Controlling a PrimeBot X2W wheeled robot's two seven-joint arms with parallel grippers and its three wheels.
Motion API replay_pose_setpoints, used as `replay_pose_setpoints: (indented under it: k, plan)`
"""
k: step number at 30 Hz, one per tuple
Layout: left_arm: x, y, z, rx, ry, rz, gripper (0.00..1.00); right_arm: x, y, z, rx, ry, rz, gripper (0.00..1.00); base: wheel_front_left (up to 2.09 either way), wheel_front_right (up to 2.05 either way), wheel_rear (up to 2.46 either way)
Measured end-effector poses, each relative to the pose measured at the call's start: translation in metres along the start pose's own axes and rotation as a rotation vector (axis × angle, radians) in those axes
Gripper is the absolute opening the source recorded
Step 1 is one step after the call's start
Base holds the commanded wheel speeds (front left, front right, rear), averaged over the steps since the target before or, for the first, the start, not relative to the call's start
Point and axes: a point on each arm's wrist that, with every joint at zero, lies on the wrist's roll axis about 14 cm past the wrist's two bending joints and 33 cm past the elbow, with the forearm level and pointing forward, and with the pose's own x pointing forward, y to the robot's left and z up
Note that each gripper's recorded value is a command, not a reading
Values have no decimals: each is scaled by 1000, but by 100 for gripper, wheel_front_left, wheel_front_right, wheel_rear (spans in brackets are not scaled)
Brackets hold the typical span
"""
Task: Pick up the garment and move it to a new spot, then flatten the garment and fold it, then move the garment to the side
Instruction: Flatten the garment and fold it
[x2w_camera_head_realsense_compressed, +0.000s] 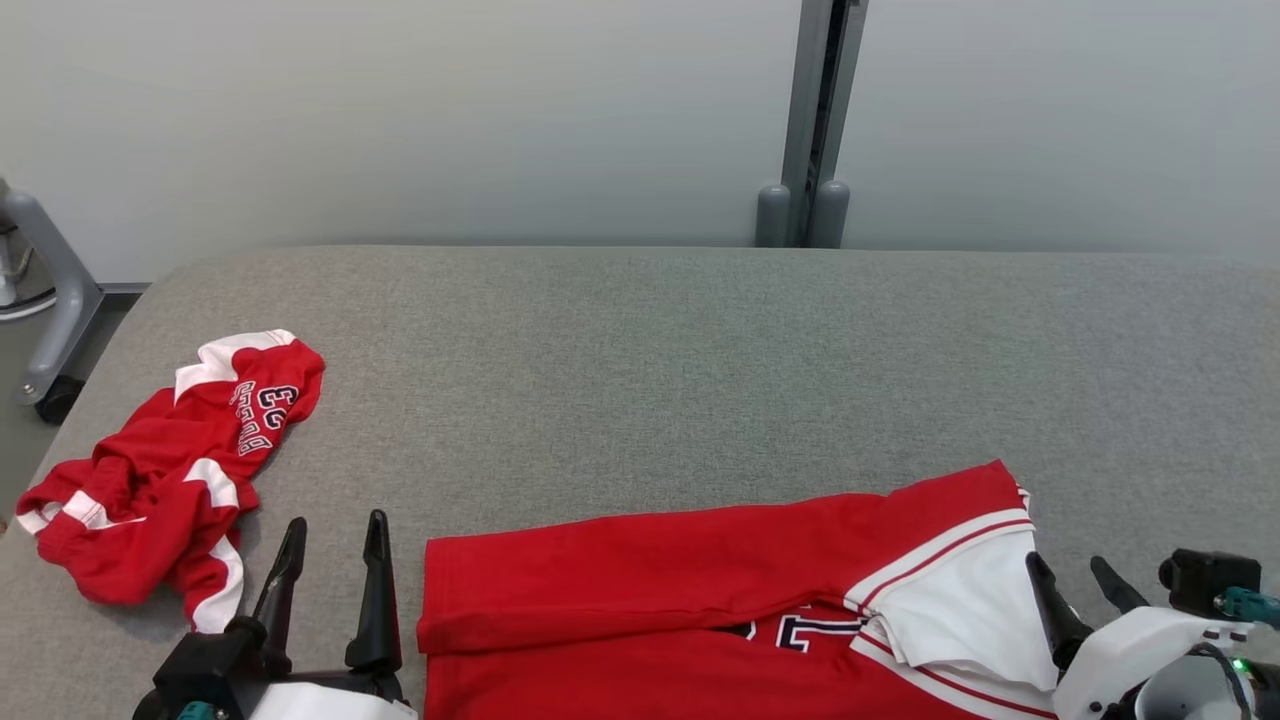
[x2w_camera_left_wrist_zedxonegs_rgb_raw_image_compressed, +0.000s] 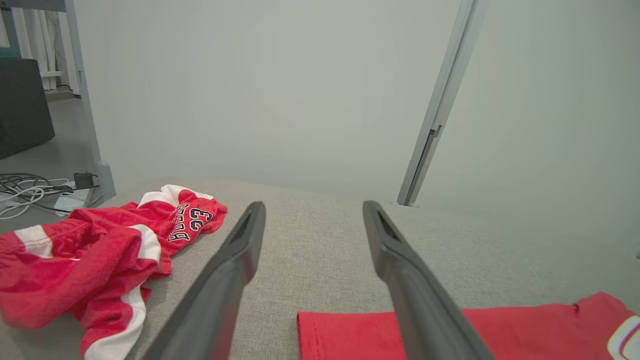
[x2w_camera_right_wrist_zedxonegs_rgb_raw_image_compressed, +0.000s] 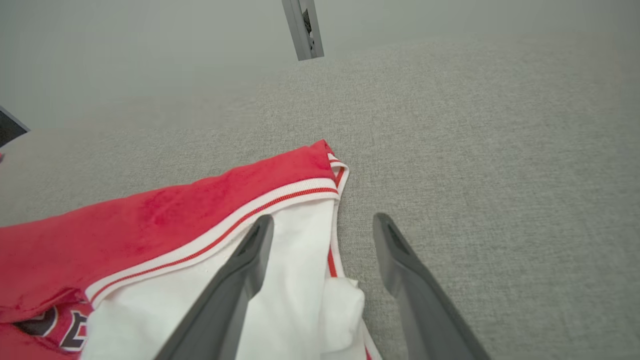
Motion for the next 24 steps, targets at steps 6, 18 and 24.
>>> replay_pose_setpoints:
  k: [6,18,24]
  plan:
    - [-2,5,-3,-1,5,9,100,10,-3,-32,25,182,-23,100,0,0,0]
    - [-5,19,-11,-3,28,45,100,20,14,-64,157,349,-18,48,0,0,0]
    - [-5,21,-11,-1,27,47,100,21,30,-65,182,351,23,0,0,0,0]
